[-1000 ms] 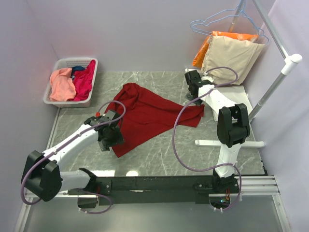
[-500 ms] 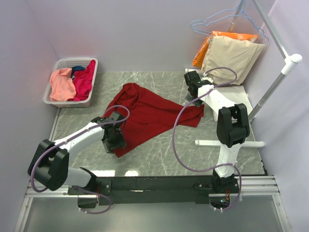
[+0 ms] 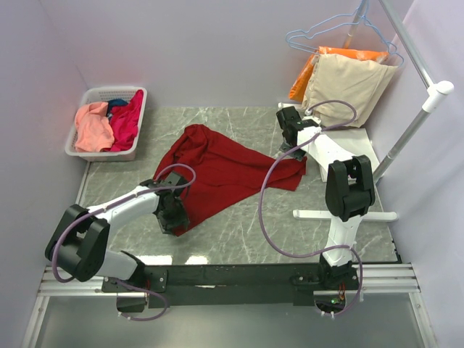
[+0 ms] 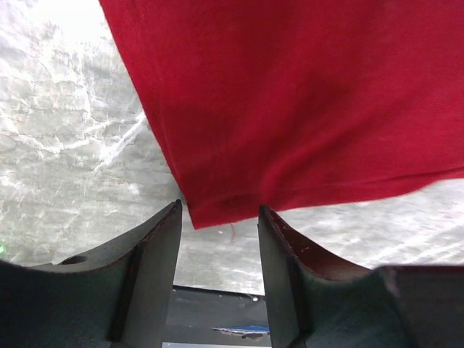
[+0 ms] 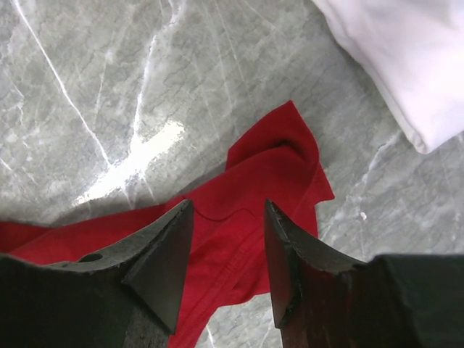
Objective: Fold and stack the t-shirts
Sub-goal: Flatten the tshirt out
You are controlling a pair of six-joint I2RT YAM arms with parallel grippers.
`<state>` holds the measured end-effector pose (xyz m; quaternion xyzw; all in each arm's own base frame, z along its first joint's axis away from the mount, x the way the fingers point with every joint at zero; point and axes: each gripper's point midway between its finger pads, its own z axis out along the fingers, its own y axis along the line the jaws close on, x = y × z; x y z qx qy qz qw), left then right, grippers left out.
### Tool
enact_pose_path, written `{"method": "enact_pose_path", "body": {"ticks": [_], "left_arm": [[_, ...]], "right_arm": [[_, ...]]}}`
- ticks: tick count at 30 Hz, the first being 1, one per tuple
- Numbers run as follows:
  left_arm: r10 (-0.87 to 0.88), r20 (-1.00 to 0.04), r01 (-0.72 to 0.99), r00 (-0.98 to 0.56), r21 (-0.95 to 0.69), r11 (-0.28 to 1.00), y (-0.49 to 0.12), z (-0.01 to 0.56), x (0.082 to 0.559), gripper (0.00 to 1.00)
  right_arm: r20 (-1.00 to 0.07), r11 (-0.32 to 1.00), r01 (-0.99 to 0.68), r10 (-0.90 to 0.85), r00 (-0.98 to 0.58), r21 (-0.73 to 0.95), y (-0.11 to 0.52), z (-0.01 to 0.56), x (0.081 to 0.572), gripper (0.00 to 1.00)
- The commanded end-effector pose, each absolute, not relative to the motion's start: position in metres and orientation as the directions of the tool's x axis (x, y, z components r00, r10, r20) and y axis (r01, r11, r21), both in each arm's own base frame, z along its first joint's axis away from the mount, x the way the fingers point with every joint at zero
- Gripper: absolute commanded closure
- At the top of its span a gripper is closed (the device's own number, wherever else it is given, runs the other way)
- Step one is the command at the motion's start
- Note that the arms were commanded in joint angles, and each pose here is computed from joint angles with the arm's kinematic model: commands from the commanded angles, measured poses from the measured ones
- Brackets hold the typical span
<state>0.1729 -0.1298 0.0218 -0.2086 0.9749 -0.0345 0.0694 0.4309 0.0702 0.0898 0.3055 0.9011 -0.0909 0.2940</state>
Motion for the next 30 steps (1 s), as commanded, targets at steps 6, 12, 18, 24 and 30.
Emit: {"method": "enact_pose_path", "body": {"ticks": [6, 12, 18, 24, 30], "left_arm": [[-0.438, -0.100, -0.427, -0.893, -0.115, 0.897, -0.134, 0.012, 0.168, 0.51], [-0.445, -0.138, -0.432, -0.885, -0.115, 0.895, -0.132, 0.022, 0.175, 0.62], [-0.443, -0.166, -0.433, -0.881, -0.095, 0.897, -0.129, 0.029, 0.182, 0.79], [-0.460, -0.249, -0.455, -0.852, -0.081, 0.887, -0.120, 0.055, 0.197, 0.99], [-0.488, -0.493, -0.536, -0.721, -0.049, 0.843, -0.088, 0.138, 0.234, 0.99]], "right_arm": [[-0.627, 0.794, 0.608, 0.479, -0.615, 0.009, 0.066, 0.113, 0.437, 0.51], [-0.617, 0.794, 0.608, 0.486, -0.619, 0.015, 0.068, 0.111, 0.436, 0.53], [-0.607, 0.794, 0.608, 0.495, -0.622, 0.025, 0.070, 0.108, 0.433, 0.55], [-0.589, 0.802, 0.596, 0.496, -0.638, 0.030, 0.073, 0.106, 0.429, 0.55], [-0.531, 0.838, 0.546, 0.470, -0.705, 0.016, 0.078, 0.096, 0.403, 0.52]]}}
